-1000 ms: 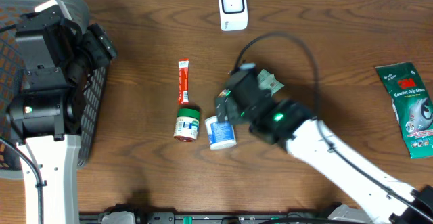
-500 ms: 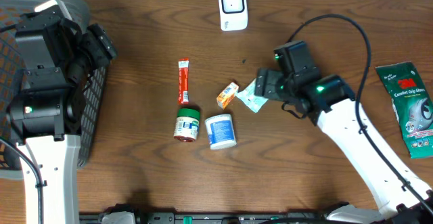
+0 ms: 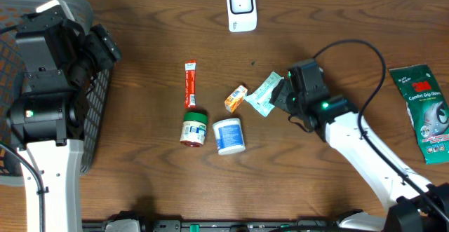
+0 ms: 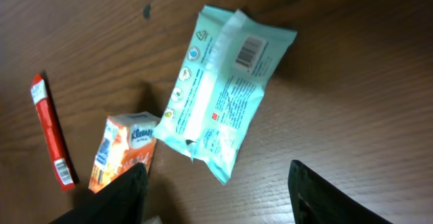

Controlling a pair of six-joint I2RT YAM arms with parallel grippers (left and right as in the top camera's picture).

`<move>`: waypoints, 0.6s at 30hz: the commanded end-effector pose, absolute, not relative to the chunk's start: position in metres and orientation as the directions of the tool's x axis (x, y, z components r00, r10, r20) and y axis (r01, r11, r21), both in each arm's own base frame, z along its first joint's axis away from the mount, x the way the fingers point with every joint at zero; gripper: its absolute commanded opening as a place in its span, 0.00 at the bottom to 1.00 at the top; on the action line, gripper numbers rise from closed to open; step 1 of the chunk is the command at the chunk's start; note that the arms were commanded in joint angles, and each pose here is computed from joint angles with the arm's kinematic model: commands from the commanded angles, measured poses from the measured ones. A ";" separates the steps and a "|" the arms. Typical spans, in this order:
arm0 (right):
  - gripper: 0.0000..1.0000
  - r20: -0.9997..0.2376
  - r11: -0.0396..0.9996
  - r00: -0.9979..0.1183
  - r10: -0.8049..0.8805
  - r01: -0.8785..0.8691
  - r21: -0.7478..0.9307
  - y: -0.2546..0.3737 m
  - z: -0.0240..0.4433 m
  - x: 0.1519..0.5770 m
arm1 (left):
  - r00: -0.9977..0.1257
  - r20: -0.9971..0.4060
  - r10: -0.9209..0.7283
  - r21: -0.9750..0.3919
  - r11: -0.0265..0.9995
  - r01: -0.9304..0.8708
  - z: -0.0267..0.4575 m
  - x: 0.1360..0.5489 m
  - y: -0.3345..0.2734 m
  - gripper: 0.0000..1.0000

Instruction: Scan the item barcode

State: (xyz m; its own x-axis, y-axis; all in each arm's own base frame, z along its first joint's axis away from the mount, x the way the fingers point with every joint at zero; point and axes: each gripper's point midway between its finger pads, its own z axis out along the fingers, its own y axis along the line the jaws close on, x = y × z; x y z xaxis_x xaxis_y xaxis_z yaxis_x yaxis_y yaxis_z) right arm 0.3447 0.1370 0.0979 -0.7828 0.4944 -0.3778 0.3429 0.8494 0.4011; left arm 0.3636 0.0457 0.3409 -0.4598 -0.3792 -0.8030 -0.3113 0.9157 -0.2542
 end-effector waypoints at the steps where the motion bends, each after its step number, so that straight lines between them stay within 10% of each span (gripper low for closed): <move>1: 0.64 -0.308 0.813 -0.788 0.533 0.376 0.444 0.143 0.075 0.333 | -0.437 -0.814 -0.383 -0.269 0.915 -0.300 0.348 0.367 0.045 0.82; 6: 0.64 -0.296 0.806 -0.788 0.540 0.384 0.450 0.141 0.054 0.323 | -0.524 -0.771 -0.363 -0.352 0.928 -0.124 0.343 0.367 0.008 0.81; 18: 0.33 -0.341 0.848 -0.832 0.438 0.256 0.464 0.149 0.122 0.354 | -0.801 -0.599 0.000 -0.317 0.918 0.237 0.252 0.373 -0.122 0.29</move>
